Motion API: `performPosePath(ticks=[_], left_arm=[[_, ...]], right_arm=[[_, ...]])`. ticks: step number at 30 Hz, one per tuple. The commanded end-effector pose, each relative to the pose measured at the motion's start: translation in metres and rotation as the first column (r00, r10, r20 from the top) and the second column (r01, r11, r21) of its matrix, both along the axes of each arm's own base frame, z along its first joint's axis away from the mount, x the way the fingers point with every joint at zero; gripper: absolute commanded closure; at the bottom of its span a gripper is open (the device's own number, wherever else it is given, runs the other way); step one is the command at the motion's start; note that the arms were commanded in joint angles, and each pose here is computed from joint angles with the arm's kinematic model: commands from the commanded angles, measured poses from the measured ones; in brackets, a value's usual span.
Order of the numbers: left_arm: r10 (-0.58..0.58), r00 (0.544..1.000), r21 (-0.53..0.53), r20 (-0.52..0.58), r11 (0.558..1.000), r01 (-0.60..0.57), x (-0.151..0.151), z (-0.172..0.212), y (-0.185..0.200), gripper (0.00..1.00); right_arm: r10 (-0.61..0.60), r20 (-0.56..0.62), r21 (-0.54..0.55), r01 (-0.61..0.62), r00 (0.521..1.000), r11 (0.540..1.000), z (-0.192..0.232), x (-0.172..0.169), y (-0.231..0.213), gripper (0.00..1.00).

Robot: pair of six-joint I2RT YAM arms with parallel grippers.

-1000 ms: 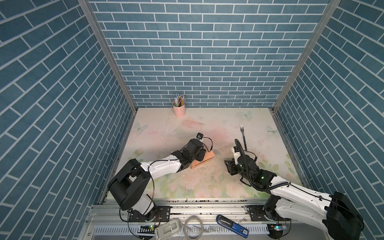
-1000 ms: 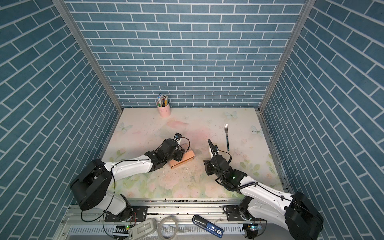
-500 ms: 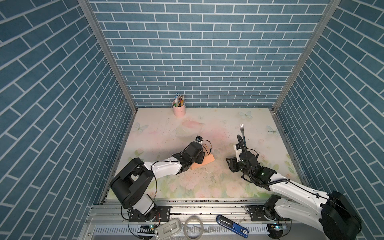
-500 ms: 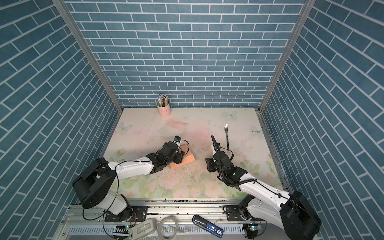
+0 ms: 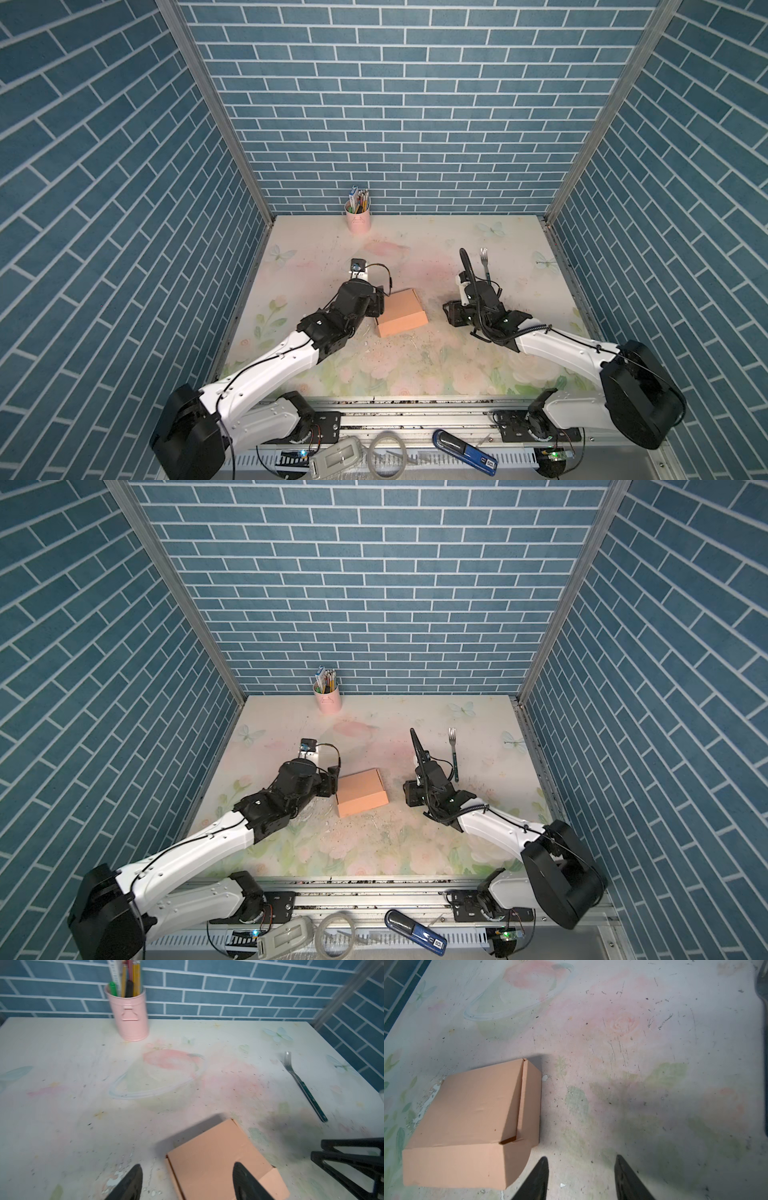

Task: Fold the paper box
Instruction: 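Press the raised lid flap down with the left gripper while the right gripper draws back, then move both grippers to opposite sides of the closed peach box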

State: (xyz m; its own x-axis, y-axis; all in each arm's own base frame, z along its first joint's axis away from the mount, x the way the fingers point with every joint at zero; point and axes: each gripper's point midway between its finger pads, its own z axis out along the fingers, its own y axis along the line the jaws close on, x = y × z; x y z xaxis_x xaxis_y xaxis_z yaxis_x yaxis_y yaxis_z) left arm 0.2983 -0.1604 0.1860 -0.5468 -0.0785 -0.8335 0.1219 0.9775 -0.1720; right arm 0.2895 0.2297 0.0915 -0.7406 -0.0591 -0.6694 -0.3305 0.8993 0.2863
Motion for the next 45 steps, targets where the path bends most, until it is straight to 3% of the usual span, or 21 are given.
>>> performPosePath(ticks=[1, 7, 13, 19, 31, 45], left_arm=[[0.174, 0.961, 0.129, -0.216, 0.980, -0.148, -0.033, -0.063, 0.056, 0.30], [0.214, 0.923, 0.133, -0.319, 0.975, -0.180, -0.042, -0.098, 0.066, 0.31], [0.202, 0.895, 0.155, -0.397, 0.976, -0.152, -0.028, -0.122, 0.051, 0.32], [0.147, 0.885, 0.112, -0.442, 0.988, -0.109, -0.011, -0.138, 0.026, 0.32], [0.063, 0.892, 0.068, -0.448, 0.997, -0.036, 0.029, -0.140, -0.013, 0.32], [0.023, 0.895, 0.078, -0.446, 0.997, 0.013, 0.083, -0.140, -0.047, 0.31]], right_arm=[[0.035, -0.003, -0.009, -0.035, 0.999, 0.999, 0.001, 0.010, 0.012, 0.48], [0.033, -0.050, -0.013, -0.034, 0.998, 0.999, -0.016, 0.023, 0.026, 0.49], [0.021, -0.081, 0.000, -0.021, 0.996, 1.000, -0.028, 0.030, 0.037, 0.50], [0.029, -0.094, 0.021, -0.027, 0.995, 0.999, -0.035, 0.030, 0.049, 0.51], [0.006, -0.111, 0.035, -0.003, 0.994, 0.999, -0.042, 0.032, 0.058, 0.52], [-0.086, -0.117, 0.018, 0.089, 0.989, 0.996, -0.044, 0.060, 0.042, 0.51]])
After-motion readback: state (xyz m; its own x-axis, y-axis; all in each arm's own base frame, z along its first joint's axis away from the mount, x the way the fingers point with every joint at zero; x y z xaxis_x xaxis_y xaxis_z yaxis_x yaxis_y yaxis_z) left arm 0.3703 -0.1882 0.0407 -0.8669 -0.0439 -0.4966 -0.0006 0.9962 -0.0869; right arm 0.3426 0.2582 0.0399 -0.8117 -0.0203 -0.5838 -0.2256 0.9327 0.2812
